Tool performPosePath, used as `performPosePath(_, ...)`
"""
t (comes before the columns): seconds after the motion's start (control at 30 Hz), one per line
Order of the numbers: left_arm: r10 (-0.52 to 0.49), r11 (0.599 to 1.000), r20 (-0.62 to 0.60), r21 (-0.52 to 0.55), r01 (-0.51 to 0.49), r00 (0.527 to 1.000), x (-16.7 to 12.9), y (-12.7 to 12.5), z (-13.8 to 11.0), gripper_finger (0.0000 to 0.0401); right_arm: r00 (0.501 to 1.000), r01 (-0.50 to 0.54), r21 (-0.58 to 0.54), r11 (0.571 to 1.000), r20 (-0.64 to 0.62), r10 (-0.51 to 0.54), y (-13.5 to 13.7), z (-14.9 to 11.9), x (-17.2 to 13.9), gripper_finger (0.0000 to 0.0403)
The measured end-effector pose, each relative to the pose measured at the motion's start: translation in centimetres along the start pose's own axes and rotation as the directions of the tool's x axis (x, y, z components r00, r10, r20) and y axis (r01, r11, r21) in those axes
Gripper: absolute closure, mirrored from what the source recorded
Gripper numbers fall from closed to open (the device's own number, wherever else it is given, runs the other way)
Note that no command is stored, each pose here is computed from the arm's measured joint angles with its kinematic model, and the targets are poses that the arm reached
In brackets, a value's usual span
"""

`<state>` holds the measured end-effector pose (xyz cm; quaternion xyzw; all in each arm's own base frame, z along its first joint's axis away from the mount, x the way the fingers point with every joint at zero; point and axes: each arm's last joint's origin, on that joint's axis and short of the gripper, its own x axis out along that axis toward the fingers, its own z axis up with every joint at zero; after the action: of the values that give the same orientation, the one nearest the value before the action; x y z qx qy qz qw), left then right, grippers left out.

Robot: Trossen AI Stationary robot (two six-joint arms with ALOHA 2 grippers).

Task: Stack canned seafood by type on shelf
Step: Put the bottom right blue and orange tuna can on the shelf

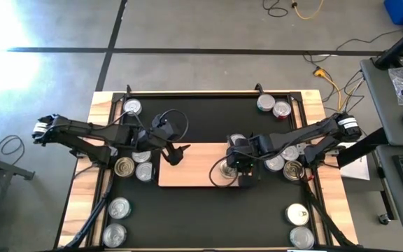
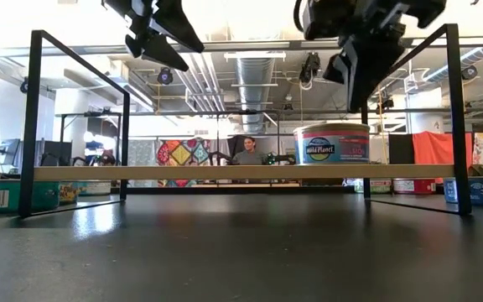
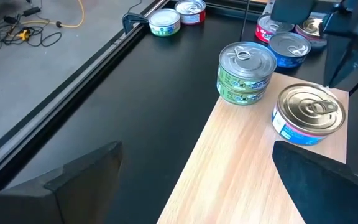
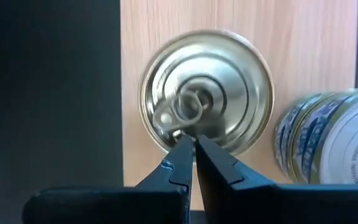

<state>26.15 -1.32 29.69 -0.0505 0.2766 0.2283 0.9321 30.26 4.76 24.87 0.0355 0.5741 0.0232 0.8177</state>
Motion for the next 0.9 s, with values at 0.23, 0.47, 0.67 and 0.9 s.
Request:
performPosePath(0.23,0.005,1.0,-0.019,0.003,-0.005,1.0,0.8,-0.3,-0.3,0.0003,0.99,-0.024,-0.003,1.0,0.136,0.024,0.3,1.7,1.5,0.039)
performPosePath(0.47,0.032,0.999,-0.095,0.046,-0.028,0.995,1.0,-0.2,-1.1,0.0003,1.0,-0.001,-0.002,1.0,0.0,0.001,0.1,0.7,3.7,0.039)
performPosePath(0.67,0.052,0.996,-0.144,0.084,-0.04,0.988,1.0,0.0,-1.7,0.0003,0.997,0.013,-0.012,1.0,-0.07,-0.013,-0.3,-0.3,2.6,0.039)
performPosePath(0.9,0.073,0.992,-0.135,0.109,-0.059,0.988,1.0,0.0,-1.6,0.0003,0.999,0.009,0.008,1.0,-0.035,-0.009,-0.4,-0.2,1.8,0.039)
